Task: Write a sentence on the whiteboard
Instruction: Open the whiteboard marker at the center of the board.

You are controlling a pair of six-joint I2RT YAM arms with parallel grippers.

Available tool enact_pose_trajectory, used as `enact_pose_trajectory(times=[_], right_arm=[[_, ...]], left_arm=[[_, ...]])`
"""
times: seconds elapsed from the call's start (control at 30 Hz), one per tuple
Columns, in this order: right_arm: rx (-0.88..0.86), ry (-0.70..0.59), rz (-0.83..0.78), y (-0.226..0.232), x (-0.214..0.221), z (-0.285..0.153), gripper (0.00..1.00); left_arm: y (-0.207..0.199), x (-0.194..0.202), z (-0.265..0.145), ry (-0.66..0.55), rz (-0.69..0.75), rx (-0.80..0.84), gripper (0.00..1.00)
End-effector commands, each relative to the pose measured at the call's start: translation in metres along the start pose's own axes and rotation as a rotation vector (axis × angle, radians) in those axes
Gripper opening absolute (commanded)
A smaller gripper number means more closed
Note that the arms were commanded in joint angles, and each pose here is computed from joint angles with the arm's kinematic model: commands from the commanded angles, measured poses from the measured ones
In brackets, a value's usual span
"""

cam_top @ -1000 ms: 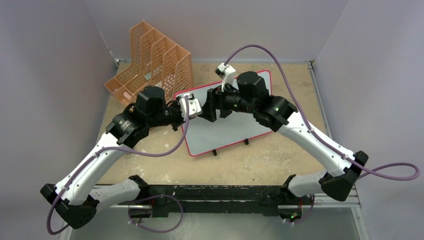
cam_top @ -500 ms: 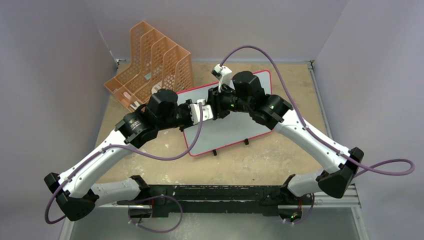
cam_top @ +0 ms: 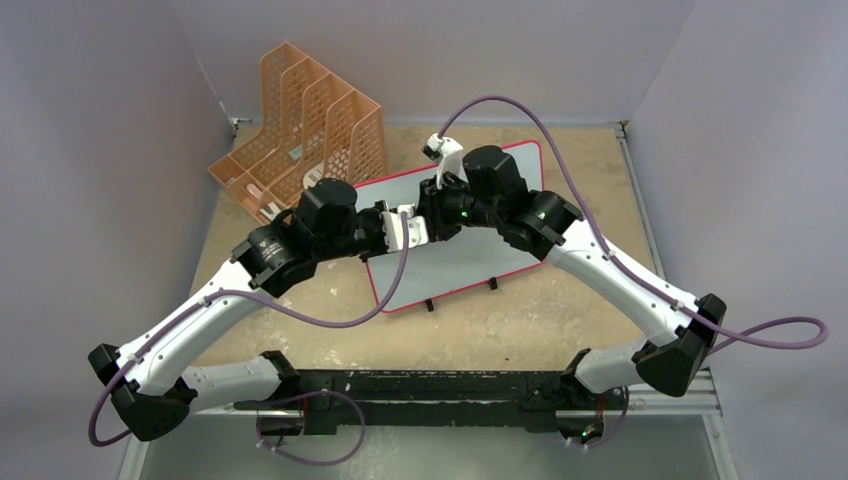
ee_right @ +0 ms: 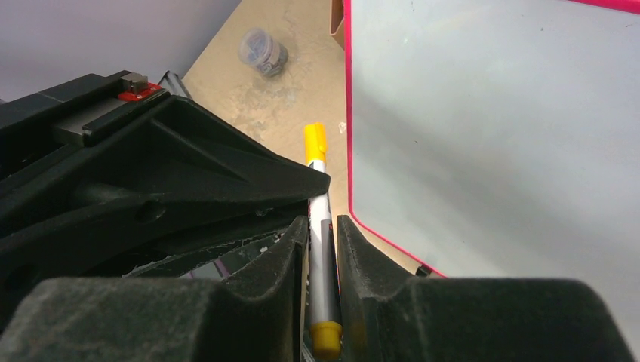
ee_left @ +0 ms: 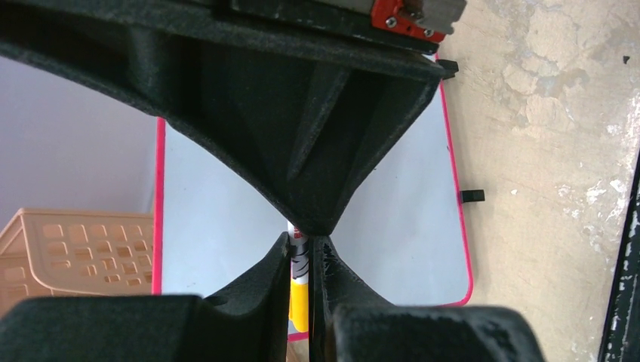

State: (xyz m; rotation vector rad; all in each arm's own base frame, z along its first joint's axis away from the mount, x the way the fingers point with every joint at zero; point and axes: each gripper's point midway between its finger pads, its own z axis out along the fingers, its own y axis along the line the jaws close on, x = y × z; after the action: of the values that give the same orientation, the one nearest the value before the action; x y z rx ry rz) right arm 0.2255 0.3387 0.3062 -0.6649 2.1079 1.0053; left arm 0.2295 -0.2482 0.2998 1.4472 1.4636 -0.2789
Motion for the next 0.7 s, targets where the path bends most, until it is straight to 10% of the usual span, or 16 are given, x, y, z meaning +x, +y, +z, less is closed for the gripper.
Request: enact_pose_trajectory(times=[0.0,0.5,0.67], right_arm=[[-0.008,-0.024,-0.021,0.003,-0.007,-0.006,0.21],[-0.001,-0.023,-0.022,0.000,-0.004,-0.006,0.10],[0.003,-0.036,-0.012,0.001,-0.007,-0.008,0.23]], left_arm=[[0.007,-0.027,-0.004,-0.091,0.085,-0.012,0.00],[-0.012,-0.030,0.002,-0.103,0.145,0.063,0.00],[-0.011,-0.030,0.002,-0.095,0.158,0.052,0.00]])
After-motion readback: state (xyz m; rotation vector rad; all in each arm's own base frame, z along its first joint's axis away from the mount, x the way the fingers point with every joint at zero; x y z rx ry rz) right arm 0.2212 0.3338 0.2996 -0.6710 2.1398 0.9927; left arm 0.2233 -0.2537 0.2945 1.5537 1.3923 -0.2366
